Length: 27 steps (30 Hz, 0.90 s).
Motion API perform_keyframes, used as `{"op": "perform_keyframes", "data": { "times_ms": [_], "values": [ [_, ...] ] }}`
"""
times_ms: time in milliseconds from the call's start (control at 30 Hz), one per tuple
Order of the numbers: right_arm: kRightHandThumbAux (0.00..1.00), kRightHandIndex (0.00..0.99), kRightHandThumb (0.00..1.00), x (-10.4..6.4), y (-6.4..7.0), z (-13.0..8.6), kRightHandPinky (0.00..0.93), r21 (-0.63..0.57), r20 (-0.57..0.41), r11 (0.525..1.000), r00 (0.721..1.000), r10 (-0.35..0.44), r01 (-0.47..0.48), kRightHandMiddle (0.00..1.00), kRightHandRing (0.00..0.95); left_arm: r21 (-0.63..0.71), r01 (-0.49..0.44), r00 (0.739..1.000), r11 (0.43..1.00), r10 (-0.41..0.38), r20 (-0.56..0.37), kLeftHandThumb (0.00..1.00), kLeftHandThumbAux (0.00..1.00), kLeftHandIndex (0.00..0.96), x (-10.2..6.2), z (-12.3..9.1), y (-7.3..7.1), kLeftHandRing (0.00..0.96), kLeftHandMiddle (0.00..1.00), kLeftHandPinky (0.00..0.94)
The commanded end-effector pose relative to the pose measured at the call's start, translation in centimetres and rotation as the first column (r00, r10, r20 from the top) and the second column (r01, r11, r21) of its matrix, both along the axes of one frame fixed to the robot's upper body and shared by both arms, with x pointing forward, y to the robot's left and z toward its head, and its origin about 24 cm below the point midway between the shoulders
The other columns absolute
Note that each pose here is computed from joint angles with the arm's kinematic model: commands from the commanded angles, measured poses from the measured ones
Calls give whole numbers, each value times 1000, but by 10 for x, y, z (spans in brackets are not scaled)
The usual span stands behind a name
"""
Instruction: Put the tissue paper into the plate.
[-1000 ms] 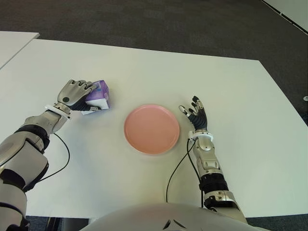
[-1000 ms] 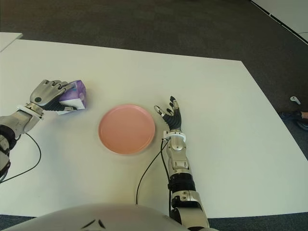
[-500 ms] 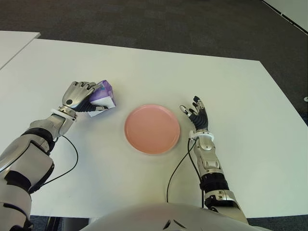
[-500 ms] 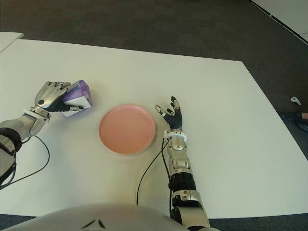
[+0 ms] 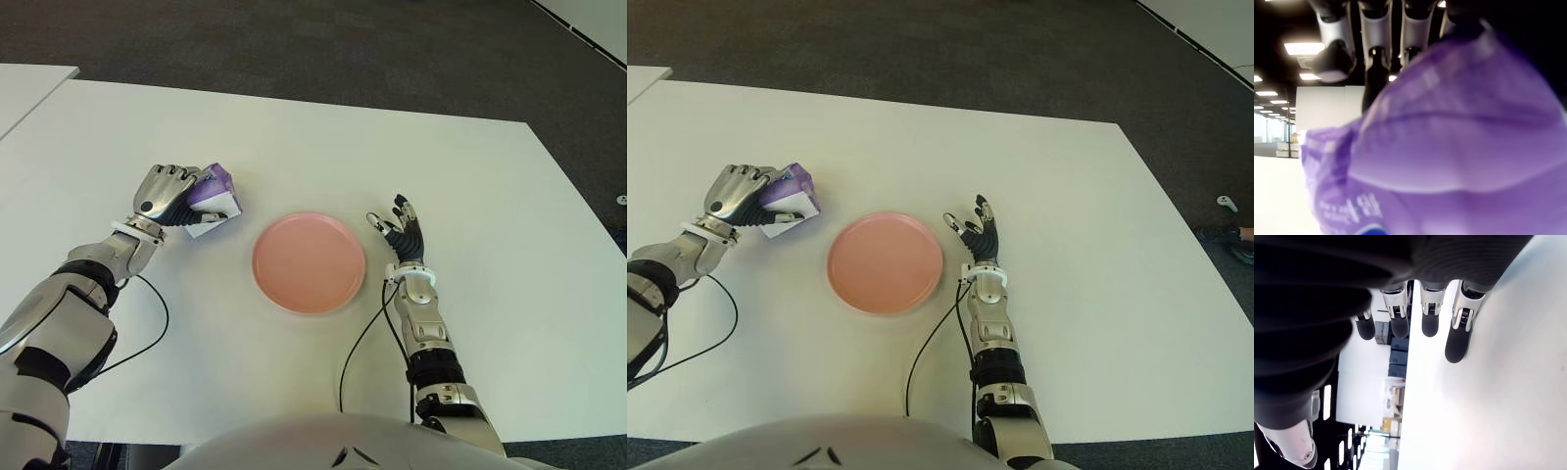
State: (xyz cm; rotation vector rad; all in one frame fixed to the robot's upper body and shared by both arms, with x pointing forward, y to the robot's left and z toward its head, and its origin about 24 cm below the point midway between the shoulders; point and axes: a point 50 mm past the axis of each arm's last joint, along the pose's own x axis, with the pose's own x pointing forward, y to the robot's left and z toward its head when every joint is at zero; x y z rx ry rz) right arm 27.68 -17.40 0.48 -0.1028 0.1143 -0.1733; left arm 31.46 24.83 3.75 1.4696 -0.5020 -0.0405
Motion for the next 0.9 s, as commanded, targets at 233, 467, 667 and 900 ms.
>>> {"op": "perform_keyframes", "data": {
  "times_ms": [233,467,667,900],
  "values": [
    [691,74,202,-17,-1,-33,108,22,-173,1000,985,-1,5,59,56,-112,47,994,993,-35,105,725,700,443,8,18,-8,859,888,861],
    [679,75,201,-16,-1,-33,101,20,-176,1000,984,1,2,59,54,-187,114,974,976,-72,216,725,701,443,16,43,-15,861,885,861],
    [668,77,191,-16,-1,-33,100,11,-180,1000,984,3,-1,61,55,-222,250,920,942,-160,359,724,700,444,23,73,-31,861,882,857],
    [668,81,178,-15,0,-33,97,4,-182,1000,983,2,-2,64,57,-218,361,861,907,-234,451,723,701,444,24,90,-50,854,868,847]
  ]
}}
